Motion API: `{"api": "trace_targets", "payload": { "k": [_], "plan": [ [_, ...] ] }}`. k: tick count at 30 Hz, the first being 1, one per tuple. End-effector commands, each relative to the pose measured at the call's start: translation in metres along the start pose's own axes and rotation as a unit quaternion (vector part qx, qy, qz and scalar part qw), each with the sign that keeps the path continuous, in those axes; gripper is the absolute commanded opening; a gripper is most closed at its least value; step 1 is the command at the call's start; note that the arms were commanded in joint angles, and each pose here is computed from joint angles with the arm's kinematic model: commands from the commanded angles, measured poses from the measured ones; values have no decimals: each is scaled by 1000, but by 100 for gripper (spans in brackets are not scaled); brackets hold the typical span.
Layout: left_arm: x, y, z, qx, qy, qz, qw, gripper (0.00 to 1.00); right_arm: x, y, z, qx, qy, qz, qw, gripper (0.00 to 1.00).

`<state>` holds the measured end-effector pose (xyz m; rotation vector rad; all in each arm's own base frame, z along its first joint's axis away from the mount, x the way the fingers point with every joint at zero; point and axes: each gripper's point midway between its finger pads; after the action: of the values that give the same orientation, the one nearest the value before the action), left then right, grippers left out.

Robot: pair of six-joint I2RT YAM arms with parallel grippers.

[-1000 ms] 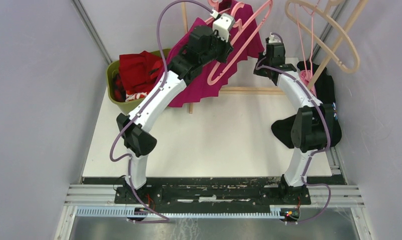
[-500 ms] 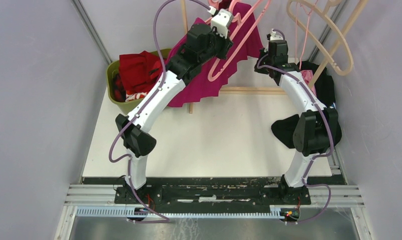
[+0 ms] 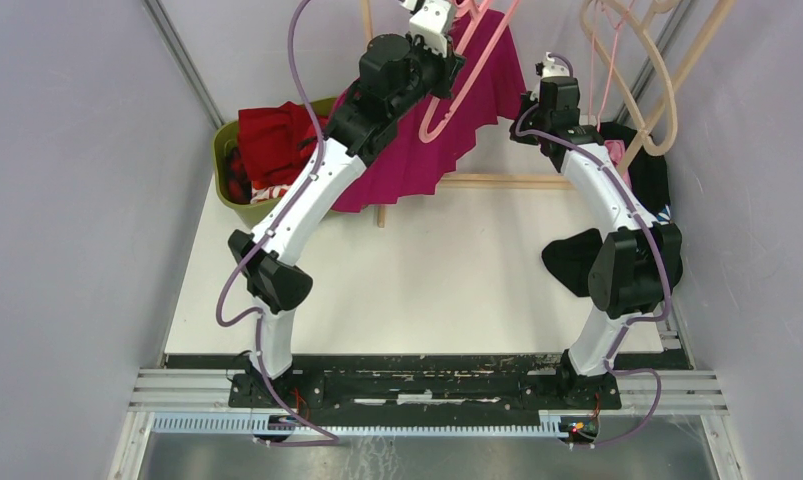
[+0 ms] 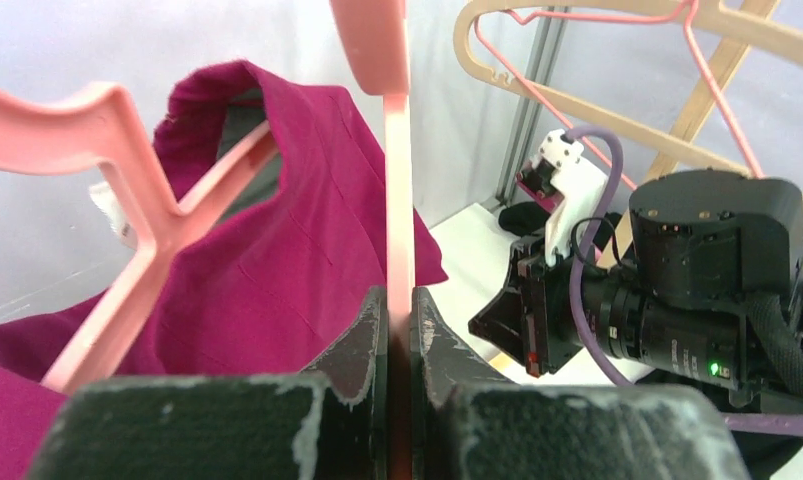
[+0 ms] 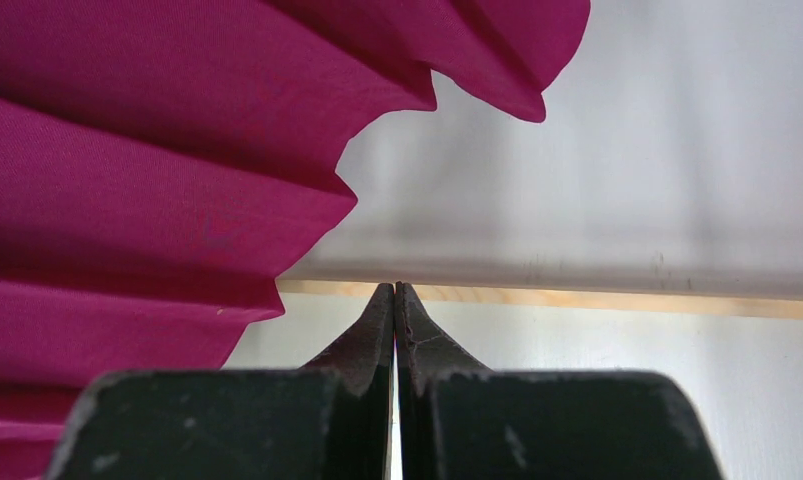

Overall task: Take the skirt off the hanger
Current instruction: Place the hanger at the clothesline.

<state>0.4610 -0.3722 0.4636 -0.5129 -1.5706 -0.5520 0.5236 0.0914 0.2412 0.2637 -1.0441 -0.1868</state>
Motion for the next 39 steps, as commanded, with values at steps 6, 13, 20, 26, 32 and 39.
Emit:
{"api": "trace_targets", "payload": {
  "k": [6, 13, 20, 26, 32, 39],
  "plan": [
    [19, 17, -18, 16, -51, 43, 998, 3, 36, 8, 26, 4, -58, 14, 998, 1],
    [9, 21, -24, 17, -45, 47, 998, 3, 37, 5, 27, -2, -62, 15, 998, 1],
    [18, 34, -26, 29, -65, 59, 996, 3, 40, 8, 28, 2, -64, 11, 998, 1],
    [26, 44, -36, 34, -91, 87, 991, 3, 41, 8, 31, 3, -67, 11, 998, 1],
    [14, 50, -44, 35, -85, 105, 990, 3, 45, 6, 36, -1, -76, 17, 997, 1],
    [18, 48, -40, 29, -81, 92, 992, 32, 43, 5, 32, -2, -72, 16, 997, 1]
  ]
}}
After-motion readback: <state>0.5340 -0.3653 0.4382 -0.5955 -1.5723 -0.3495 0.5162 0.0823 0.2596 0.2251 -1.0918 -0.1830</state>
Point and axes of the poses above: each gripper's point midway between its finger pads, its own z axis back along the fingers, its own y axis along the line the jaws close on, x = y × z, and after that the axes turned 4 degrees about -z, right-handed
